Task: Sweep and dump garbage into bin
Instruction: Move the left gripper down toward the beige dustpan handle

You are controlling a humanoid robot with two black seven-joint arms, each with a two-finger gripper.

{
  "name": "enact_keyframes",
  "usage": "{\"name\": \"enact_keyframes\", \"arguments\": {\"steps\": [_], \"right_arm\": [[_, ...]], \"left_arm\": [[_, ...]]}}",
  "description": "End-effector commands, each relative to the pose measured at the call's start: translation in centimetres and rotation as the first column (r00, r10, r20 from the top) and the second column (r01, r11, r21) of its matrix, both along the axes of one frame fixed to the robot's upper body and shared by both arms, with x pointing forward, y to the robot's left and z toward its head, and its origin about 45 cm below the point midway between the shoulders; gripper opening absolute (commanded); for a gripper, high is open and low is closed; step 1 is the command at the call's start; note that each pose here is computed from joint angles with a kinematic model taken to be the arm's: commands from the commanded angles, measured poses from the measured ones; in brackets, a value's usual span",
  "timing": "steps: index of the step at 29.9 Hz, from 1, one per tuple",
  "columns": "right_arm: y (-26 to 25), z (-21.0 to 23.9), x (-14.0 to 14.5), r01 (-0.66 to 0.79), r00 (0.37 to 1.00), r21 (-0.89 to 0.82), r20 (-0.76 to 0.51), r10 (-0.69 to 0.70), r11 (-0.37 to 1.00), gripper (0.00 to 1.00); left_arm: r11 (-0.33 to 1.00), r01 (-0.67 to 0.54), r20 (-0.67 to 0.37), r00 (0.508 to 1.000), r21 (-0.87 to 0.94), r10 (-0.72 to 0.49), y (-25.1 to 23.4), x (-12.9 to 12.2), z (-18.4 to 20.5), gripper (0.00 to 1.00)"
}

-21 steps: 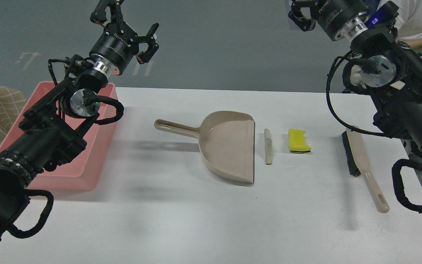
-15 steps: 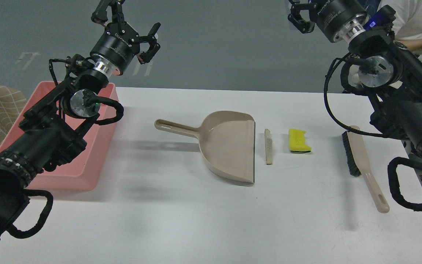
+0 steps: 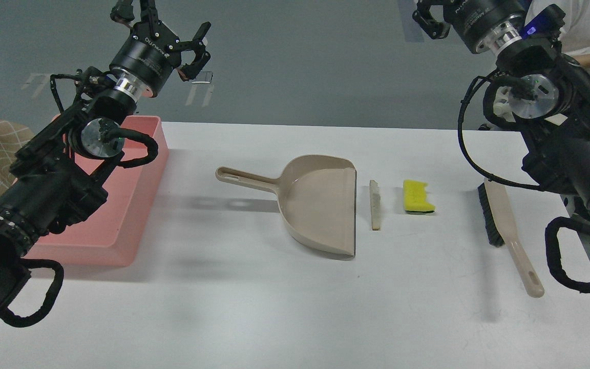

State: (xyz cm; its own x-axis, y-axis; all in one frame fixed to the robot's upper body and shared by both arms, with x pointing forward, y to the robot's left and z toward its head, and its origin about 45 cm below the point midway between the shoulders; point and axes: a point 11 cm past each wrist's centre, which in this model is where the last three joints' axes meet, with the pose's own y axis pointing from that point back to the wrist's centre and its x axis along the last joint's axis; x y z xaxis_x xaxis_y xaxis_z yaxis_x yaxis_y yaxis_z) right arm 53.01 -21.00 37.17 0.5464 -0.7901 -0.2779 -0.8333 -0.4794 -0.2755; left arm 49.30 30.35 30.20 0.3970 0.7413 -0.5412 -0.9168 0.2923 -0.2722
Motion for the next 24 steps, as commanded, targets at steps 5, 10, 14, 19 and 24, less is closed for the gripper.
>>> {"name": "enact_keyframes", "arguments": {"steps": [5, 10, 14, 19, 24], "right_arm": [[-0.1, -0.1, 0.0, 0.003, 1.0, -0.002, 0.0, -0.003, 1.0, 1.0], [-2.0, -1.0, -0.1, 0.037, 0.999, -0.005, -0.011, -0.037, 0.999, 1.0], [-4.6, -2.8, -0.6, 0.089, 0.995, 0.026, -0.041, -0.088, 0.996, 1.0], [-7.2, -4.1, -1.1, 0.131, 0.99, 0.014, -0.062, -0.13, 0.991, 1.0], [-10.8, -4.5, -1.9, 0.181, 0.982, -0.011, -0.062, -0.181, 0.983, 1.0]], "left_arm": [[0.999, -0.042, -0.021, 0.999, -0.004, 0.042, 0.8, 0.3, -0.3, 0.98], [1.0, -0.006, -0.046, 0.999, 0.018, 0.007, 0.4, 0.3, -0.3, 0.98], [1.0, 0.0, -0.044, 0.999, 0.027, 0.001, 0.5, 0.3, -0.2, 0.98], [0.998, 0.043, -0.024, 0.999, 0.041, -0.042, -0.5, -0.2, 0.7, 0.98], [0.988, 0.103, -0.034, 0.994, 0.112, -0.1, -1.3, -2.2, 0.5, 0.96]]}}
